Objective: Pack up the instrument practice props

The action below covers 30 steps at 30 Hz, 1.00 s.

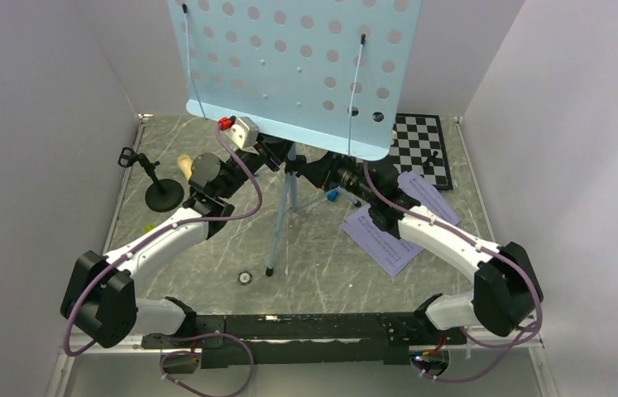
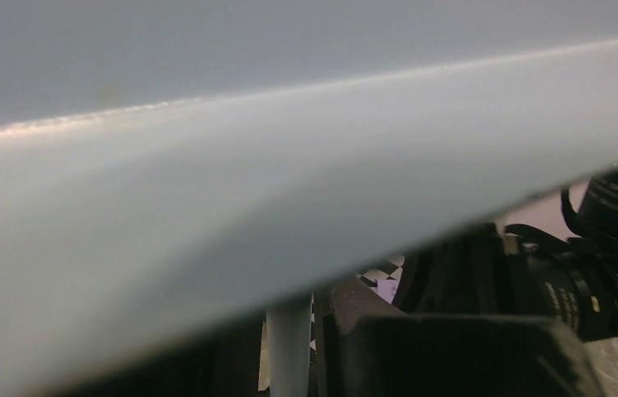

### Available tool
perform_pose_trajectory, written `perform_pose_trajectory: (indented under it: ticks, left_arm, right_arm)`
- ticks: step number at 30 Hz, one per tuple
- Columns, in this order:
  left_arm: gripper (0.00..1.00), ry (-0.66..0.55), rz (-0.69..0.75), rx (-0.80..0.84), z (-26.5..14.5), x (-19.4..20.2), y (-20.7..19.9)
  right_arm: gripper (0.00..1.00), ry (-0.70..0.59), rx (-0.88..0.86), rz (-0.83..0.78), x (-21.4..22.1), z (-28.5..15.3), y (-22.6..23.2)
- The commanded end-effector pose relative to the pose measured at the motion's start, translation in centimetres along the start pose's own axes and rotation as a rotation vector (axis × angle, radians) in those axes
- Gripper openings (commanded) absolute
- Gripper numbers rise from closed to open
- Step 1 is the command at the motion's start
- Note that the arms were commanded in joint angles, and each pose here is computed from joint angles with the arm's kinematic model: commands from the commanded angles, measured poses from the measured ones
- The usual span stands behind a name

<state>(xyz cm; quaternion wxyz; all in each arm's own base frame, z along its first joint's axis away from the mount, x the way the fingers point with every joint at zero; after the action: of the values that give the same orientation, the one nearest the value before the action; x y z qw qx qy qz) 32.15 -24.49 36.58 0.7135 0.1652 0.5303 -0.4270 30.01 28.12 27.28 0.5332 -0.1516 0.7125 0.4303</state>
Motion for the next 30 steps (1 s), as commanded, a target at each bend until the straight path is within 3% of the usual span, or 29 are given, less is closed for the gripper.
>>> perform_pose_trajectory:
  ticks: [1, 15, 23, 30]
  left_arm:
    - [0.0, 0.186, -0.049, -0.106, -1.4, 5.8, 2.4]
    - [0.0, 0.203, -0.054, -0.11, -1.5, 6.6, 2.5]
    - [0.0, 0.199, -0.056, -0.114, -1.6, 6.7, 2.6]
    - [0.0, 0.197, -0.071, -0.109, -1.6, 6.8, 2.4]
  right_arm:
    - [0.0, -0.092, 0.296, -0.516, -0.8, -2.0, -5.1]
    - [0.0, -0.088, 0.393, -0.878, 0.9, -2.2, -6.0]
    - [0.0, -0.131, 0.404, -0.897, 0.7, -3.3, -5.6]
    - [0.0, -0.111, 0.486, -1.122, 1.2, -3.9, -6.1]
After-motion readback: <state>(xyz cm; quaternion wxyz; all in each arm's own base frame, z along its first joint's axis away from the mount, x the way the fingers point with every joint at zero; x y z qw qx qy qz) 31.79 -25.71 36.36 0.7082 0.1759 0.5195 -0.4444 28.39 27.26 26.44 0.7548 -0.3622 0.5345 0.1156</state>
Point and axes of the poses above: each gripper's point midway between its finger pads, its own z axis out along the fingers, its own y axis along the line the jaws close on, x = y × z, the point moved 4 cm from there along -z, back along the fingers, and after that the axes turned 12 degrees about -z, right-handed, at the moved point
